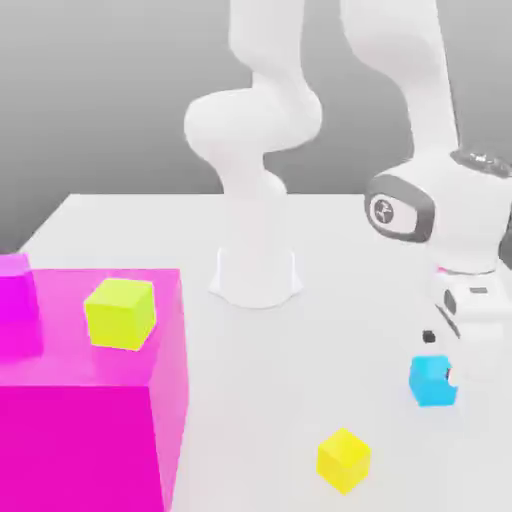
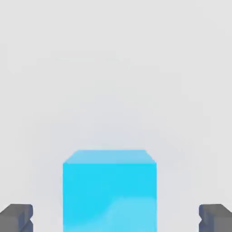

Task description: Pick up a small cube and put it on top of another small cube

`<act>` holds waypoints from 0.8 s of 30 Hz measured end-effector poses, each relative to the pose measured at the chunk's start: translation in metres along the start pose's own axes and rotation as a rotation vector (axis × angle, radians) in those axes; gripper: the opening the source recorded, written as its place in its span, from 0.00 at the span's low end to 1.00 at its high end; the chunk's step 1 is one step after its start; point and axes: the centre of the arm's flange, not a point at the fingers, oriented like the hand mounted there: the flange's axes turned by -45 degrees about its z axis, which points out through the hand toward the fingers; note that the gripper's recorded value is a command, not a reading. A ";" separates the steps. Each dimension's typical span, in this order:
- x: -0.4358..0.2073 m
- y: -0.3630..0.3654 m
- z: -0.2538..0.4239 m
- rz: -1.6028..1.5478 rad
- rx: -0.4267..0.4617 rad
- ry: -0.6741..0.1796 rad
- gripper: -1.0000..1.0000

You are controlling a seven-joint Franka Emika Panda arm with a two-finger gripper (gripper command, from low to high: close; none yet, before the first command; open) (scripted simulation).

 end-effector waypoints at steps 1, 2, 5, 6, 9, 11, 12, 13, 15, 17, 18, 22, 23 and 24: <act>0.000 -0.001 0.008 0.000 0.001 0.000 0.00; 0.000 -0.001 0.008 0.000 0.001 0.000 0.00; 0.000 -0.001 0.008 0.000 0.002 -0.001 0.00; 0.000 -0.001 0.008 0.000 0.002 -0.001 0.00; 0.000 0.000 0.002 -0.001 0.001 -0.002 0.00; 0.000 0.000 -0.016 -0.001 0.001 -0.002 0.00; 0.000 0.000 -0.026 -0.001 0.001 -0.002 0.00; 0.000 0.000 -0.036 -0.001 0.001 -0.002 0.00; -0.007 0.007 -0.052 0.004 0.001 -0.002 0.00; -0.028 0.031 -0.061 0.026 0.002 -0.004 0.00; -0.042 0.045 -0.065 0.038 0.002 -0.004 0.00; -0.100 0.092 -0.082 0.073 0.002 -0.004 0.00; -0.116 0.102 -0.086 0.080 0.003 -0.003 0.00; -0.132 0.112 -0.091 0.087 0.002 -0.003 0.00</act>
